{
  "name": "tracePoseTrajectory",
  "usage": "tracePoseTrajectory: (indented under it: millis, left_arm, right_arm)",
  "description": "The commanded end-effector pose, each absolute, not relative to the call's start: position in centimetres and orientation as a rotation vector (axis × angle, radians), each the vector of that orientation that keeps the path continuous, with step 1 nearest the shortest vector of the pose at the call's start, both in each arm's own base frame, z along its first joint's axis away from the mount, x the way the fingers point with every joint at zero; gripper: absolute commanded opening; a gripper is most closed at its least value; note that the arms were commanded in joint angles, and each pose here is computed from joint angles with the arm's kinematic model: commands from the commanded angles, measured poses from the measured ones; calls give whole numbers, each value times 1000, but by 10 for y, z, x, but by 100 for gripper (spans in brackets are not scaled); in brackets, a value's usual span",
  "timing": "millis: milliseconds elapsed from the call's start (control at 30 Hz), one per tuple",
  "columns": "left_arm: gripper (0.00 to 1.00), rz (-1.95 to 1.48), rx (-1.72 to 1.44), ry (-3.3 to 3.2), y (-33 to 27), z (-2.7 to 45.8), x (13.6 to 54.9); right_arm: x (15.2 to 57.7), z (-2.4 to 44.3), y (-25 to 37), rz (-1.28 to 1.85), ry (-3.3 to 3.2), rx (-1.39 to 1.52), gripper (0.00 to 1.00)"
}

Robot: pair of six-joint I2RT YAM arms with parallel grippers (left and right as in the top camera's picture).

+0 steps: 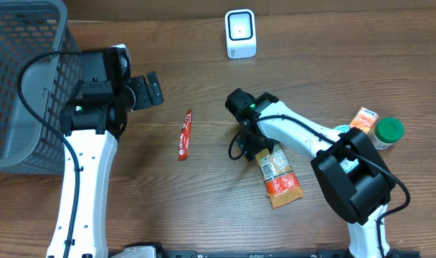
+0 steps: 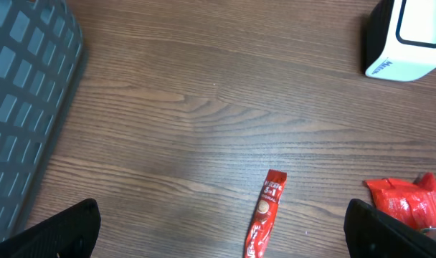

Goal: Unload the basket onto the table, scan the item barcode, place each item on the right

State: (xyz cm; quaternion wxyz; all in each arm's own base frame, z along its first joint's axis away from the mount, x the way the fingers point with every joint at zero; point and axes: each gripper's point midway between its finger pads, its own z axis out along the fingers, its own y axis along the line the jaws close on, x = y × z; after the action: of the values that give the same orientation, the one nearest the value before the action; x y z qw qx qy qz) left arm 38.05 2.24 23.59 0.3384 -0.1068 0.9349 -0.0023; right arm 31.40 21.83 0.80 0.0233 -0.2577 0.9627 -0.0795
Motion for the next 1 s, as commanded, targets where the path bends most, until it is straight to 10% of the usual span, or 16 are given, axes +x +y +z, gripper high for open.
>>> tracePoseTrajectory:
  millis: [0,467,700,967]
  left_arm:
    - [100,14,-267,2436,24,236,382]
    - [100,14,-267,2437,24,236,382]
    - [100,14,-267,2436,24,236,382]
    - [100,15,-267,2436,24,236,382]
  right_arm:
    - [321,9,214,-292,2977,-682,90]
    - [319,6,234,-126,3008,-599,100]
    - [314,6,230,-144,3028,-606,58]
    - [314,6,230,-143,3027,-606,46]
